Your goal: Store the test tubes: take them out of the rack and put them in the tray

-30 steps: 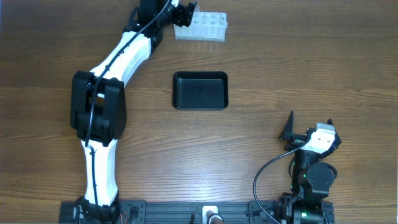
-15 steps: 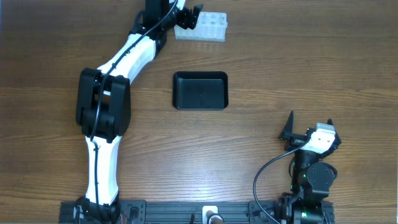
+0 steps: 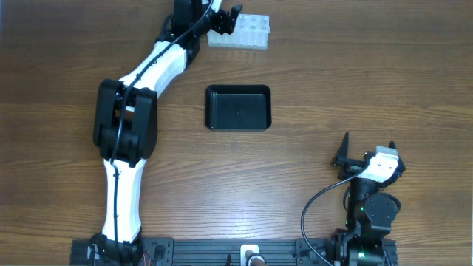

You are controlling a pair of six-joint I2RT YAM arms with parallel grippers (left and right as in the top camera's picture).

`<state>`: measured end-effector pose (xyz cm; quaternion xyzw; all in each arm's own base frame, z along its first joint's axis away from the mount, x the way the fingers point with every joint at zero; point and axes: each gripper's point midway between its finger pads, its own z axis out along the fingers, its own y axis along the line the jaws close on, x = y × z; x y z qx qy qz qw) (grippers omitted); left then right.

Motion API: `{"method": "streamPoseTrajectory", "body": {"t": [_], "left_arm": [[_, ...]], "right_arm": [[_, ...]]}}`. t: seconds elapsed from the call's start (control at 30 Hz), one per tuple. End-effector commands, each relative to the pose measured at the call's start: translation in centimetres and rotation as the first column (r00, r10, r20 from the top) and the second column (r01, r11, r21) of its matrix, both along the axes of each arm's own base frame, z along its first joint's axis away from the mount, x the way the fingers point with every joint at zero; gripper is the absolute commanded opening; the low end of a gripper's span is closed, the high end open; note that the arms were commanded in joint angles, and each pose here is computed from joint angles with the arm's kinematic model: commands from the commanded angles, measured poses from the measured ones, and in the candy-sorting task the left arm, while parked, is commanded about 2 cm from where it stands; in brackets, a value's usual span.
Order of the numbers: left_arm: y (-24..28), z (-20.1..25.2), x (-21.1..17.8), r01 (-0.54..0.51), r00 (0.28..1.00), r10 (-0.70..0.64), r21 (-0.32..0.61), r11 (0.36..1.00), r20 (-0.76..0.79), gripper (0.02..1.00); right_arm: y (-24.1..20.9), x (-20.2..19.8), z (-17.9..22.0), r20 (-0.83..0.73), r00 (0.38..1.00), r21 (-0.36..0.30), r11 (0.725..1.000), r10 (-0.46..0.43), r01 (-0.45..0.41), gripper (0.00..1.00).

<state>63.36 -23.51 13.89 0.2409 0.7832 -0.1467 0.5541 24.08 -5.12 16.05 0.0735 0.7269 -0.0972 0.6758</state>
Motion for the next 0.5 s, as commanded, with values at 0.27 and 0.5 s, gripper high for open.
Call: {"method": "streamPoseTrajectory", "body": {"t": [0.27,0.5], "left_arm": [[-1.29,-1.87,0.15,0.034,0.999,-0.034,0.009,0.999,-0.006,0.761],[-1.56,-2.05,-0.03,0.039,0.999,-0.039,0.011,0.999,-0.014,0.557]], "right_arm": [[-0.16,-0.01,-0.34,-0.006,1.0,-0.004,1.0,-0.009,0.009,0.993],[-0.16,-0.01,-0.34,-0.006,1.0,-0.004,1.0,-0.009,0.009,0.991]]}}
